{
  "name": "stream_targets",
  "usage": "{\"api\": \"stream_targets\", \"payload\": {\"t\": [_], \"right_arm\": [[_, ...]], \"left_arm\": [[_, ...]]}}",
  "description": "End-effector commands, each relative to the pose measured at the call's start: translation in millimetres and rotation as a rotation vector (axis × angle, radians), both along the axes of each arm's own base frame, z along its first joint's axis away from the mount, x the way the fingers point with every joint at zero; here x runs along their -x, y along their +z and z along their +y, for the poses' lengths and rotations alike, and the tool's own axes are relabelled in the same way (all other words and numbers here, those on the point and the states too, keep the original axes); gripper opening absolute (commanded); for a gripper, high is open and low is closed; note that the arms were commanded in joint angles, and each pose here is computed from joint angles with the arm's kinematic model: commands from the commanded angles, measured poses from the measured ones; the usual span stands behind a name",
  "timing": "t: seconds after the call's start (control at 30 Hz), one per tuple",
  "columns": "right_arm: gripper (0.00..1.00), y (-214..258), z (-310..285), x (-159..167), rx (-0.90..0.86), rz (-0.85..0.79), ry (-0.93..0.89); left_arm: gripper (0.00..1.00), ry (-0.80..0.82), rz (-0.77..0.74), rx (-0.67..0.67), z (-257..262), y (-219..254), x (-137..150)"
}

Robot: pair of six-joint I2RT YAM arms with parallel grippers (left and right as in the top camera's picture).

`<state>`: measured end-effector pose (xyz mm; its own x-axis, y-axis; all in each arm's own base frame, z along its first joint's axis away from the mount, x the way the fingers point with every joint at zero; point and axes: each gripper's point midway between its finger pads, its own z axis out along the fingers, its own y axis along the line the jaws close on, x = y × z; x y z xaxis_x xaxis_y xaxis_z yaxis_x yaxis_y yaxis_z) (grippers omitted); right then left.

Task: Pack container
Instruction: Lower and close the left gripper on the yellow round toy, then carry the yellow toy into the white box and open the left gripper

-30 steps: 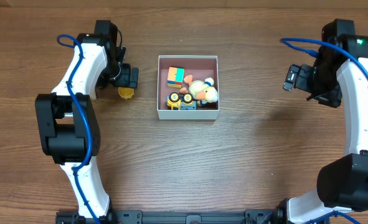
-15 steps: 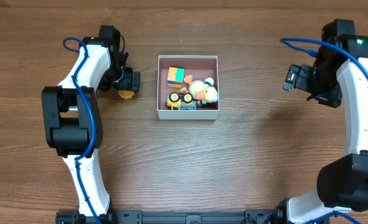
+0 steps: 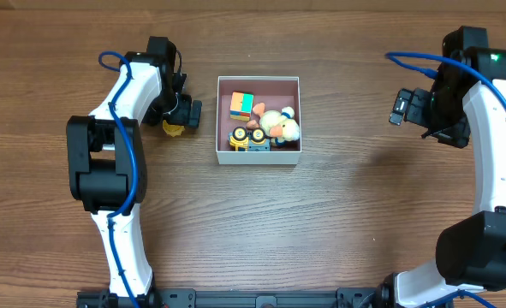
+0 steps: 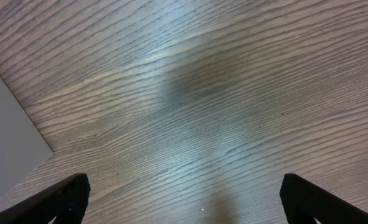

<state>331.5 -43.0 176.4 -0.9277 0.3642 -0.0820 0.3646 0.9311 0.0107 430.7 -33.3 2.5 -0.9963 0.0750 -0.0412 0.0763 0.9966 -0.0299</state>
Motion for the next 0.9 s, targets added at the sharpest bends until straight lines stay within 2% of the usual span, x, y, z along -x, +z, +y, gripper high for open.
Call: {"api": "stream_targets", "payload": {"t": [0.0,0.33,0.4,0.47,0.5,0.63,0.7,0.73,0.87], "right_arm": [[1.0,5.9,-2.0,-1.2,0.004,-0.023,-0.008],[1.0,5.9,-2.1,-1.2,0.005,-0.022,-0.008],[1.0,5.9,-2.0,-1.2,0.004,-0.023,-0.008],[1.0,5.9,-2.0,-1.2,0.004,-0.023,-0.008],[1.0,5.9,-2.0,-1.2,0.004,-0.023,-0.008],[1.0,5.9,-2.0,-1.2,0.004,-0.023,-0.008],[1.0,5.9,-2.0,-1.2,0.004,-0.023,-0.008],[1.0,5.9,-2.0,-1.2,0.004,-0.023,-0.008],[1.0,5.9,-2.0,-1.2,0.004,-0.023,-0.008]], "left_arm": [[1.0,-0.021,0.007,0.013,-2.9,-5.7,-2.8],[1.0,-0.021,0.019,0.013,-2.9,-5.7,0.1],[0.83,-0.021,0.021,0.013,-2.8,-5.8,0.7],[0.58,-0.021,0.02,0.013,-2.8,-5.7,0.2],[0.52,-0.021,0.019,0.013,-2.8,-5.8,0.1],[0.56,-0.021,0.019,0.013,-2.8,-5.7,0.1],[0.46,-0.021,0.018,0.013,-2.8,-5.7,0.0],[0.44,-0.021,0.018,0.013,-2.8,-5.7,-0.2],[0.48,-0.021,0.015,0.013,-2.9,-5.3,-0.8]]}}
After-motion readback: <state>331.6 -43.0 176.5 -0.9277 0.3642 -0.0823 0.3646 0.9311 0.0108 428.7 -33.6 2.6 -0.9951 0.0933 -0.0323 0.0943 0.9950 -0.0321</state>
